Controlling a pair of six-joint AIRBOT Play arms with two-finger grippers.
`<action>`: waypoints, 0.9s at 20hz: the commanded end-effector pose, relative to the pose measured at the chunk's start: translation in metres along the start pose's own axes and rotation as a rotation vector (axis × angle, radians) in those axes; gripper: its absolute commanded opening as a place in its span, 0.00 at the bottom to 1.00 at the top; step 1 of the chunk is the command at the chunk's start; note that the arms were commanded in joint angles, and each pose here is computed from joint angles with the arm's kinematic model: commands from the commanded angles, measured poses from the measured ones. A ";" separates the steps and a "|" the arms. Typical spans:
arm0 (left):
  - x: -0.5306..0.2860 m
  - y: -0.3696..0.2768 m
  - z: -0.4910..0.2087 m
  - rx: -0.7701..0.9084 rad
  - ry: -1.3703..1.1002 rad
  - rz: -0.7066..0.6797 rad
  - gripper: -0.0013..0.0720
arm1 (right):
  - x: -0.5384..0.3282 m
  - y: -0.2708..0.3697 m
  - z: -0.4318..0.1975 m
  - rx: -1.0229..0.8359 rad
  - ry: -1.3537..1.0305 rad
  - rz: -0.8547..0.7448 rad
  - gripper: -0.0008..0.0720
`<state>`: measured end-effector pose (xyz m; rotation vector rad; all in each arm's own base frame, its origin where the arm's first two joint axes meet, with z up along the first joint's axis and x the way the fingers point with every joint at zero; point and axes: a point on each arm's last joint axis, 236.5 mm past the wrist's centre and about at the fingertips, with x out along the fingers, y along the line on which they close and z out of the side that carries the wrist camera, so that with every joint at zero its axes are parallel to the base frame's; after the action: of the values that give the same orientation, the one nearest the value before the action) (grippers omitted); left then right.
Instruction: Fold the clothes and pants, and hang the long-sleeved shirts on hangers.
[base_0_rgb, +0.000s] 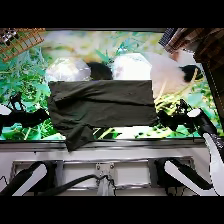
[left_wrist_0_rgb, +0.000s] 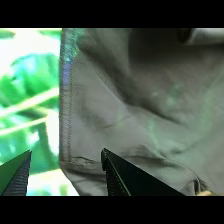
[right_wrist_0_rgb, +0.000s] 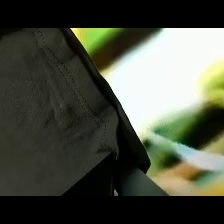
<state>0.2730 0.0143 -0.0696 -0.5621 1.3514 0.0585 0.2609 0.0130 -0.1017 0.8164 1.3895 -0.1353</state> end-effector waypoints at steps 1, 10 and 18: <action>0.007 -0.007 -0.011 0.011 0.031 -0.027 0.65 | 0.000 0.000 0.002 -0.002 -0.007 -0.001 0.05; 0.034 -0.011 -0.043 0.031 0.162 -0.025 0.55 | 0.000 0.000 0.000 -0.005 0.000 0.000 0.05; 0.049 -0.019 -0.056 0.056 0.233 -0.027 0.03 | -0.002 0.001 -0.002 -0.036 0.003 0.003 0.05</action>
<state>0.2406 -0.0383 -0.1134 -0.5536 1.5618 -0.0662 0.2606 0.0132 -0.1011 0.8066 1.3896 -0.1261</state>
